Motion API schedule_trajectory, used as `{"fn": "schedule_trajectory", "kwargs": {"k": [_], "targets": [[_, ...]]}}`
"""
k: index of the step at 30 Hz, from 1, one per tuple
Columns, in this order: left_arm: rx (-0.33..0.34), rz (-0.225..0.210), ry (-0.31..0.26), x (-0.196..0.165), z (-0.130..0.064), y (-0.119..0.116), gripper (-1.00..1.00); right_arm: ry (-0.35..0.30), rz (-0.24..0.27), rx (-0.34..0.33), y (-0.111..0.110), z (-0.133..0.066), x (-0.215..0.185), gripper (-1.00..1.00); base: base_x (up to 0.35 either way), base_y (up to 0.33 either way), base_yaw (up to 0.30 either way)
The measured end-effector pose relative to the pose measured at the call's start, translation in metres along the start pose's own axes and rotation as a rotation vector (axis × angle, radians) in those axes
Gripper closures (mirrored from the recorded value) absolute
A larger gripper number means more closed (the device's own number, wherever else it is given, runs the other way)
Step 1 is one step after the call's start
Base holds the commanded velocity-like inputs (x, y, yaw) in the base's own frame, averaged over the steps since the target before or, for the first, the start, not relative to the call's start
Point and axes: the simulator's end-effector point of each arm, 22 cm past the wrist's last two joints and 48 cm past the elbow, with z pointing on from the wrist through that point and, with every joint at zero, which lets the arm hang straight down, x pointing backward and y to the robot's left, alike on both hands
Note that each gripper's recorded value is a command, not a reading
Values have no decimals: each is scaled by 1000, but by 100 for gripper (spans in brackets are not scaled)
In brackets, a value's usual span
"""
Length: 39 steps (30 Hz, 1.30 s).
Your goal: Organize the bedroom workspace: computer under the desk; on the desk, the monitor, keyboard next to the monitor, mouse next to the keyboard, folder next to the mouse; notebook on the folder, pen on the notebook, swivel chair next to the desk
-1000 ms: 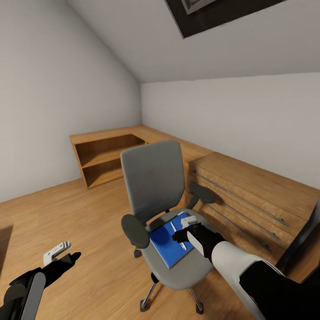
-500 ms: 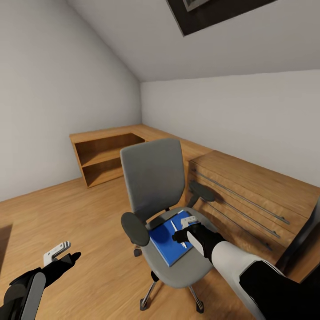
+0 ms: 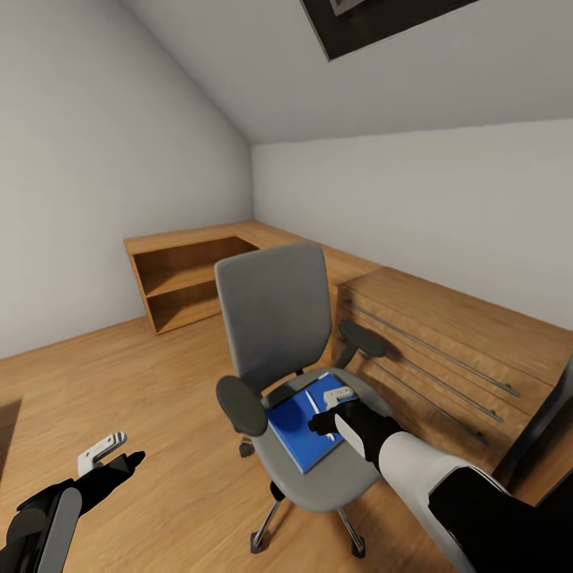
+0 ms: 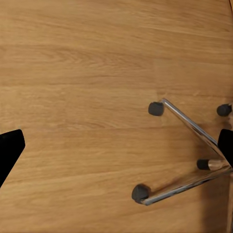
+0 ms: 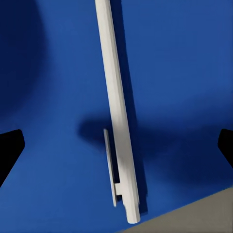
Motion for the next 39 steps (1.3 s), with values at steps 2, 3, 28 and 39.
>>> {"fn": "schedule_trajectory", "kwargs": {"k": [2, 3, 28, 39], "targets": [[0, 0, 0, 1, 1, 1, -100, 0, 0, 0, 0, 1, 1, -100, 0, 0, 0], [0, 0, 0, 1, 1, 1, -100, 0, 0, 0, 0, 1, 1, -100, 0, 0, 0], [0, 0, 0, 11, 10, 7, -100, 0, 0, 0, 1, 12, 11, -100, 0, 0, 0], [-1, -1, -4, 17, 16, 11, -100, -6, 7, -3, 2, 18, 16, -100, 0, 0, 0]]}}
